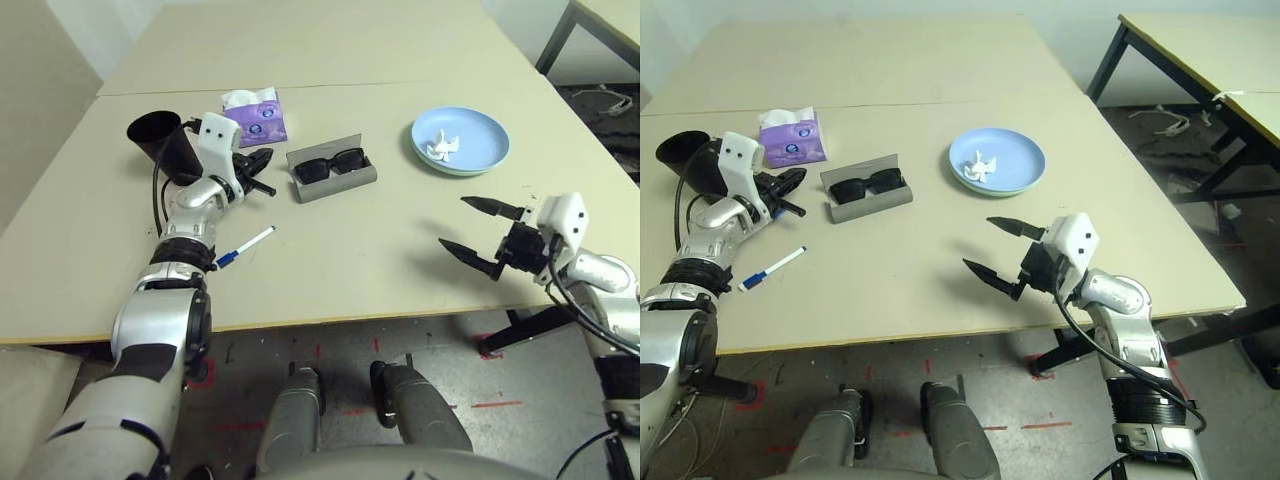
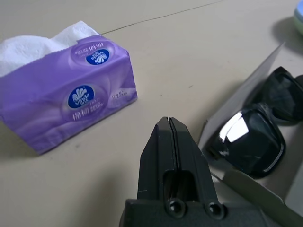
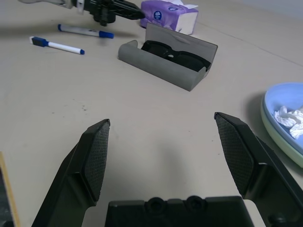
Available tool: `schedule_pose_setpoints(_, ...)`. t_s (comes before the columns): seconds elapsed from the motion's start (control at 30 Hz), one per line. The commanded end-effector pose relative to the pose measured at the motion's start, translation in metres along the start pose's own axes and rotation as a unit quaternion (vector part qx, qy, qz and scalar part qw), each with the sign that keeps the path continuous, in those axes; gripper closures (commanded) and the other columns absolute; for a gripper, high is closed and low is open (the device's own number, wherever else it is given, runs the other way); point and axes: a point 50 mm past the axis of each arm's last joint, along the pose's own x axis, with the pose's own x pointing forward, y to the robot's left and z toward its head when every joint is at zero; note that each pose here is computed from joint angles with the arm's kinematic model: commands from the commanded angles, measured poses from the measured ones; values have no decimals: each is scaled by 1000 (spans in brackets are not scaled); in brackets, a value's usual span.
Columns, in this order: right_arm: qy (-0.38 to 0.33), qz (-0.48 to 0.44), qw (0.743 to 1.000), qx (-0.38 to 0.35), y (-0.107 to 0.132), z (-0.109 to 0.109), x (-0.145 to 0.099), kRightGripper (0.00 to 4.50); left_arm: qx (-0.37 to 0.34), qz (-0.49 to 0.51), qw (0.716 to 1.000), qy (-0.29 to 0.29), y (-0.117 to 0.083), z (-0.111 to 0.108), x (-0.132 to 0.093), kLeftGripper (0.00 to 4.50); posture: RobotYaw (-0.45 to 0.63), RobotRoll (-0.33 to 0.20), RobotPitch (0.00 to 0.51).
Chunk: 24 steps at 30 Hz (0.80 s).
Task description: Organize and tidy the items on the table.
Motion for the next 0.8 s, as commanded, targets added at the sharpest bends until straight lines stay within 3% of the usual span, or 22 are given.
schedule_pose_setpoints(0.03, 1, 12, 1000, 1, 3, 2, -1, 0, 12, 4, 1000, 20, -3, -8, 1, 4485, -201, 0, 173)
schedule_pose_setpoints(0.27, -4, 9, 1000, -4, 2, 7, 3, 0, 22, -13, 999, 31, -11, -14, 2, 4485, -220, 0, 170)
schedule_pose_setpoints(0.57, 0, 1, 1000, -13, -2, 11, 0, 0, 61, -140, 988, 23, -38, -26, -1, 4485, -229, 0, 165)
schedule_pose_setpoints(0.8, 0, -2, 1000, -13, -3, 11, 2, 0, 99, -185, 977, 33, -36, -33, -12, 4485, -219, 0, 162)
